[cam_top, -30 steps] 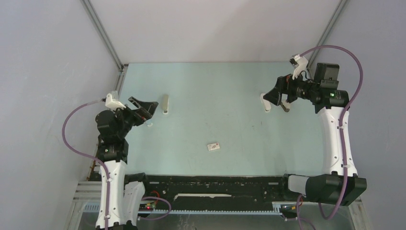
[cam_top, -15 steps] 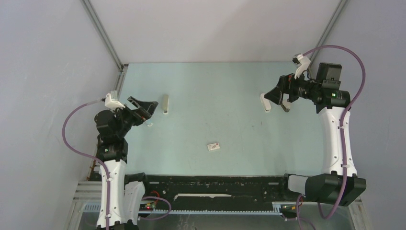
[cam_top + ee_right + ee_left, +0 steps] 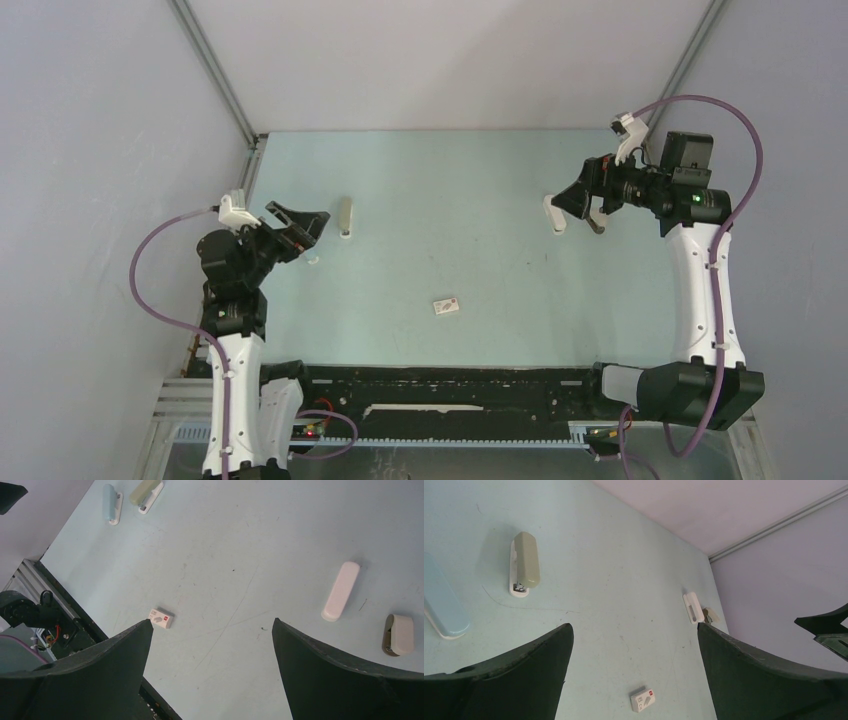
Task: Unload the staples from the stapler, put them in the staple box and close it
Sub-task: Reset both arms
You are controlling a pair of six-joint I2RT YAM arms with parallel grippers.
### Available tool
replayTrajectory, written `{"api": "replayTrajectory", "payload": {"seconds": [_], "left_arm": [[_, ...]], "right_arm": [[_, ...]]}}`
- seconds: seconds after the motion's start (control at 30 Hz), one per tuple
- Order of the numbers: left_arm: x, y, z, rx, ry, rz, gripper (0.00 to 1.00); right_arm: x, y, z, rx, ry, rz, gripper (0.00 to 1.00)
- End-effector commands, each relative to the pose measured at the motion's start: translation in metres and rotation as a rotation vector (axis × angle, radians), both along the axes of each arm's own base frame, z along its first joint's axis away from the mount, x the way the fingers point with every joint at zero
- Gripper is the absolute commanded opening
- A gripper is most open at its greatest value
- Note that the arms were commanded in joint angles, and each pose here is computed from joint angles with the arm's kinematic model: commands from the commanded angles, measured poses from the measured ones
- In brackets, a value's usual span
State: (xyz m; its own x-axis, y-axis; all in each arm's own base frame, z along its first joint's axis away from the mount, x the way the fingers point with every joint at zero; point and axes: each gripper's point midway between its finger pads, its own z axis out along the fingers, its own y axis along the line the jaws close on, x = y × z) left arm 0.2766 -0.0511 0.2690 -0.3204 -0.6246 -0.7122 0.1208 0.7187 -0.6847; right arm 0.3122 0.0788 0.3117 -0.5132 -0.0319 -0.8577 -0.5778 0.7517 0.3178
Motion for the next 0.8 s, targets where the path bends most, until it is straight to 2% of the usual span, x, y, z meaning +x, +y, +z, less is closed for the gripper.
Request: {"api": "replayTrajectory", "payload": {"seconds": [0.0,0.23,0.47,0.77], "left_arm": [[-0.004,-0.003,0.033,0.013,-0.090,-0.024,1.00],[-0.009,-0.002,0.034,0.064,-0.090,-0.028,1.00],[-0.013,0.005,0.032,0.153,-0.064,-0.005,1.00],[-0.016,0.005,0.037,0.159,-0.070,-0.003,1.00]], "right_arm": [[-0.004,0.001,0.011,0.020,-0.034,0.004,1.00],[-0.002,-0.006,0.009,0.033,-0.028,-0.013,1.00],[0.007,-0.028,0.010,0.008,-0.040,-0.109,1.00],[0.008,-0.040,0.012,-0.002,-0.052,-0.171,1.00]]}}
